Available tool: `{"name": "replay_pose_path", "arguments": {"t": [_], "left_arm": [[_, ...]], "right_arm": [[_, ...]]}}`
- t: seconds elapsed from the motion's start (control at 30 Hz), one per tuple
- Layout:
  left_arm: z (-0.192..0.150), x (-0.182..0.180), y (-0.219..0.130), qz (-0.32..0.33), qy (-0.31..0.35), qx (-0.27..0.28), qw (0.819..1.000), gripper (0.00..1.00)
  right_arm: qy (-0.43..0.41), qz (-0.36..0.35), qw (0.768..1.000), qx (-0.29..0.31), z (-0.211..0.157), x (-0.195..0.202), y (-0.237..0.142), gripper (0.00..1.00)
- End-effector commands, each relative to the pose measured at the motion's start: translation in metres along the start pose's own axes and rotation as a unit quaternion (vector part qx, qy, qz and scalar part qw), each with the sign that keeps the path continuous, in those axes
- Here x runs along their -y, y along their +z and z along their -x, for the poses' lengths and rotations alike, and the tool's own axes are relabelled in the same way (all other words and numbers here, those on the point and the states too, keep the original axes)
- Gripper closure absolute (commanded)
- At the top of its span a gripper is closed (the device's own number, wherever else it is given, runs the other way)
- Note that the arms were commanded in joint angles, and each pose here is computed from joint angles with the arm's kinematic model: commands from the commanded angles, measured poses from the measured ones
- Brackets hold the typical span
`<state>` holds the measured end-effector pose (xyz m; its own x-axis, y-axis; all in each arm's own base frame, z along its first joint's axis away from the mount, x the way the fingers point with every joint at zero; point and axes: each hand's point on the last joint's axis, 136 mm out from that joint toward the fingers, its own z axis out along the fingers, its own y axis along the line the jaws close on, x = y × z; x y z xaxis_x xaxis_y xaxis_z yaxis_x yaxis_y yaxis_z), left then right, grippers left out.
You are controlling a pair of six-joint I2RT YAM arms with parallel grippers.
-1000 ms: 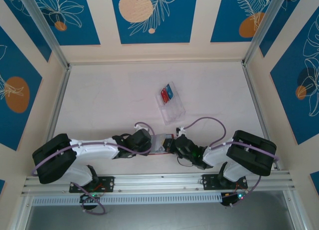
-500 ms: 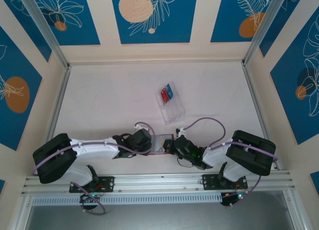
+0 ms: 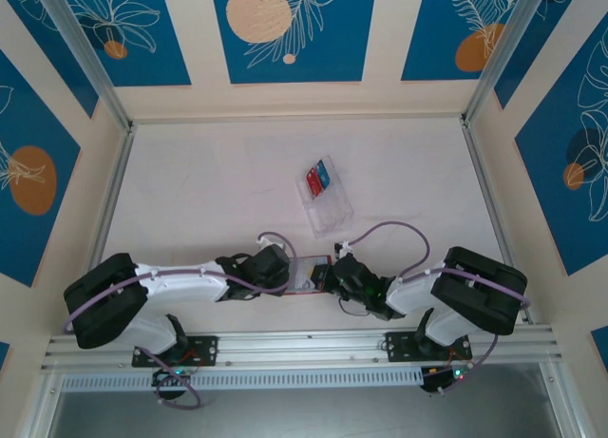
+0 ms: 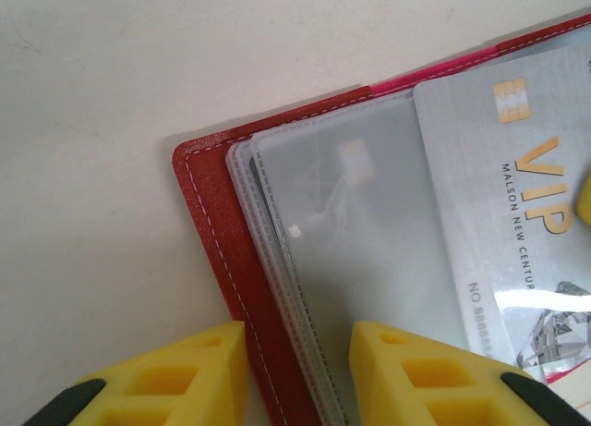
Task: Put the credit cards into the card holder
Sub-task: Insert the credit card into the card slot.
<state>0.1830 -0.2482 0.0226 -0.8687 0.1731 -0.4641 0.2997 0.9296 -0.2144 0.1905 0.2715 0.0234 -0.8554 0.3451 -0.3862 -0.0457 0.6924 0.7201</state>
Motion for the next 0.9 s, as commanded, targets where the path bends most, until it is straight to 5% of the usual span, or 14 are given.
{"name": "replay_pose_path", "arguments": {"t": [0.0,0.87], "left_arm": [[-0.0166,-0.0082,0.0051,0.023,0.012,-0.029,0.999,0.66],[-0.0133,-0.0037,0.0085,0.021,0.013,-0.029,0.999,0.67]], "right_arm": [[-0.035,-0.102,0.992,-0.067,-0.0281,0.0568,-0.0068,1.0],[-0.047,-0.105,0.987,-0.11,-0.0369,0.0569,-0.0058,1.0]]}}
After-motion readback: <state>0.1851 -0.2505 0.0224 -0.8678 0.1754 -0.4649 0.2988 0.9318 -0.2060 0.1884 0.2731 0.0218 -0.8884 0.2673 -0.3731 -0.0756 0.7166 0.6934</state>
